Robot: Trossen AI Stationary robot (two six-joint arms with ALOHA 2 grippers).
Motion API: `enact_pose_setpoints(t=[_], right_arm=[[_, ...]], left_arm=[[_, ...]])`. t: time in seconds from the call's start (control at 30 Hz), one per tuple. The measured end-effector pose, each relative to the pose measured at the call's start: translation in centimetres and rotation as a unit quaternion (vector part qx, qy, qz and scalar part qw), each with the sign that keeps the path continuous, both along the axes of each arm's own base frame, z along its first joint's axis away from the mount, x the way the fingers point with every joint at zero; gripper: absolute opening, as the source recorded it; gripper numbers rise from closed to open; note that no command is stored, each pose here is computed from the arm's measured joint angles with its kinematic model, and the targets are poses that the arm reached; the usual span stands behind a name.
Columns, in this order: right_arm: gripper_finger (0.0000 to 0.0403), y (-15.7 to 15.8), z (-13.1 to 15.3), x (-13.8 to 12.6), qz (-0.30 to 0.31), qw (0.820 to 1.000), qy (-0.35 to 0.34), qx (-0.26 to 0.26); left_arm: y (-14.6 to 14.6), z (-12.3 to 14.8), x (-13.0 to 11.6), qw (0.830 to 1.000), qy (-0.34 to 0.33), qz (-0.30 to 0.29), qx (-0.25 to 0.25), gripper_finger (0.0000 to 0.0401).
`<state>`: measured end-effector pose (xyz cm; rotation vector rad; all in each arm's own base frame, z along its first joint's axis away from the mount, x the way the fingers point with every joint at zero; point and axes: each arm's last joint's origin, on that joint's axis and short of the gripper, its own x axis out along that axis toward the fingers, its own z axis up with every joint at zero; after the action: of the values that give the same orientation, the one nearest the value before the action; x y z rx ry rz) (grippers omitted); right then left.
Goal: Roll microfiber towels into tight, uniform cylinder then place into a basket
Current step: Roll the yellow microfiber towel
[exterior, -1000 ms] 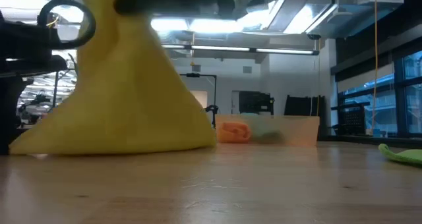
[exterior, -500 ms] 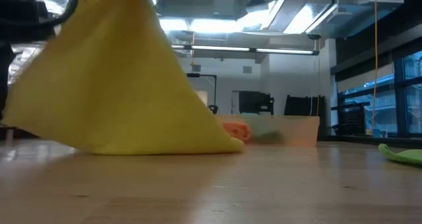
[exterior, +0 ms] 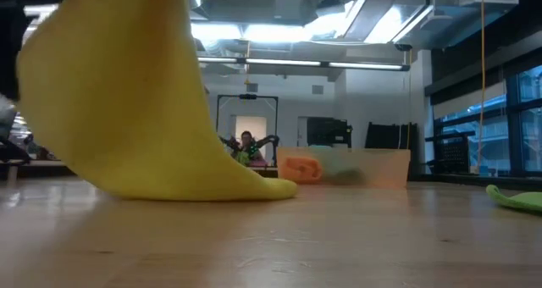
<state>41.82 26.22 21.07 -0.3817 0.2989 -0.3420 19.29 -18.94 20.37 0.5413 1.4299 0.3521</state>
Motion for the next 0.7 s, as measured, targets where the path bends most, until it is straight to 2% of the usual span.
enact_pose_setpoints(t=[0.1,0.2,0.33,0.5,0.7], right_arm=[[0.0157,0.9,0.1,-0.6,0.013,0.999,0.007,-0.033],[0.0162,1.9,0.2,-1.2,0.019,0.999,0.004,-0.04],[0.0163,3.2,0.1,-2.1,0.04,0.999,-0.002,-0.005],[0.0163,4.0,-0.4,-3.0,0.038,0.996,-0.01,0.076],[0.0163,3.9,-1.1,-3.3,0.031,0.997,0.023,0.061]], left_arm=[[0.0,1.4,0.1,1.0,-0.002,-0.005,0.02,0.0],[0.0,2.9,0.2,0.999,0.0,-0.001,0.037,0.0],[-0.2,4.4,0.4,0.999,-0.025,-0.015,0.027,0.0],[-0.5,5.9,0.9,0.998,-0.061,-0.022,0.018,0.0],[-0.5,6.1,0.9,0.998,-0.063,-0.023,0.016,0.0]])
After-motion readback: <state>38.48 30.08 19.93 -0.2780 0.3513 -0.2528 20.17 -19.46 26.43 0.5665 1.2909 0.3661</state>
